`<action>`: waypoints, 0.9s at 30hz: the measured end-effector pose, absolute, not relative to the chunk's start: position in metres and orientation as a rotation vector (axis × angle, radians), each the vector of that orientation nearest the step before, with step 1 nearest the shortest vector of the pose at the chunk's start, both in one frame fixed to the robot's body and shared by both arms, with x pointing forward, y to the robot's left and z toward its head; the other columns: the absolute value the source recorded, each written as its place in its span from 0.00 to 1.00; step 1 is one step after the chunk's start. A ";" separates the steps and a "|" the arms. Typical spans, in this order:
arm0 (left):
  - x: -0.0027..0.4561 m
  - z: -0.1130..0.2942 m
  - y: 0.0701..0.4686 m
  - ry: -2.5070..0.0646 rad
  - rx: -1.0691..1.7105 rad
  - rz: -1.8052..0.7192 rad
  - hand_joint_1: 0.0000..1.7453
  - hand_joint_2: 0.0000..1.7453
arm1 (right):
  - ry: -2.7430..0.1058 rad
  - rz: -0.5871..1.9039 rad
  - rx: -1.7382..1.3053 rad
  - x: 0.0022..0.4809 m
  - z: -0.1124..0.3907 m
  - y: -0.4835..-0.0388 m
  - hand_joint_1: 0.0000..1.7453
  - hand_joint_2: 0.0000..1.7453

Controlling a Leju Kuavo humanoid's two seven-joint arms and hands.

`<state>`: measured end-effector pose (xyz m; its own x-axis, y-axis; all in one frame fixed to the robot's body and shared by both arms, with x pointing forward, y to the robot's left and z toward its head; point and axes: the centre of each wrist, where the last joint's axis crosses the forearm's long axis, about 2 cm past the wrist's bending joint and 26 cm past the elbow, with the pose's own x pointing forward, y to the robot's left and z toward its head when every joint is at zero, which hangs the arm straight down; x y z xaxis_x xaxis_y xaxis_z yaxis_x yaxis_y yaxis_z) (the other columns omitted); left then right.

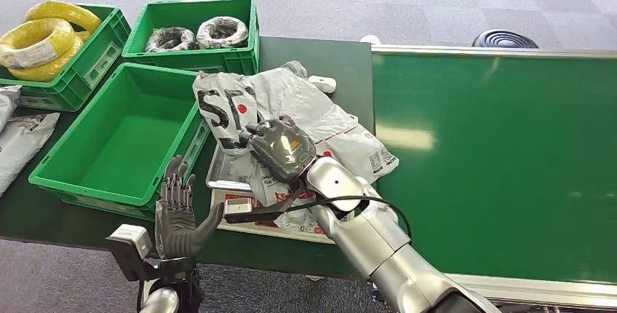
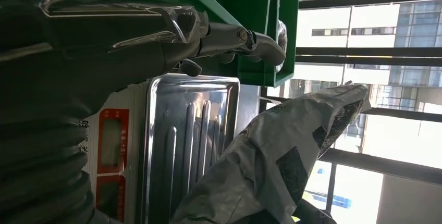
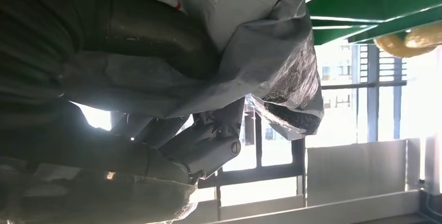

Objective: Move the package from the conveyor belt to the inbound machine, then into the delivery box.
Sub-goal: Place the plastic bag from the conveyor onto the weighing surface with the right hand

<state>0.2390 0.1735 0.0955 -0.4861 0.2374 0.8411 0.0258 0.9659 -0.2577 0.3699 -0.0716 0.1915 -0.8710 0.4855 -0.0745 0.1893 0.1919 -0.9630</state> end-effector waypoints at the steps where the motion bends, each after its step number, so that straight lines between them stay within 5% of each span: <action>1: 0.238 0.095 0.174 -2.065 -0.184 0.257 0.00 1.00 | -2.221 1.747 -0.622 0.368 0.189 -0.071 0.25 1.00; 2: 0.237 0.094 0.174 -2.063 -0.181 0.259 0.00 1.00 | -2.220 1.756 -0.598 0.365 0.186 -0.070 0.00 1.00; 10: 0.231 0.092 0.175 -2.054 -0.170 0.272 0.00 1.00 | -2.193 1.777 -0.555 0.353 0.171 -0.067 0.00 1.00; 14: 0.228 0.092 0.175 -2.049 -0.159 0.285 0.00 1.00 | -2.271 1.618 -0.781 0.352 0.177 -0.071 0.00 1.00; 20: 0.220 0.089 0.176 -2.029 -0.124 0.303 0.00 1.00 | -2.555 1.091 -1.126 0.358 0.233 -0.098 0.00 1.00; 27: 0.214 0.085 0.173 -2.017 -0.146 0.282 0.00 1.00 | -2.892 0.003 -1.156 0.340 0.326 -0.190 0.00 1.00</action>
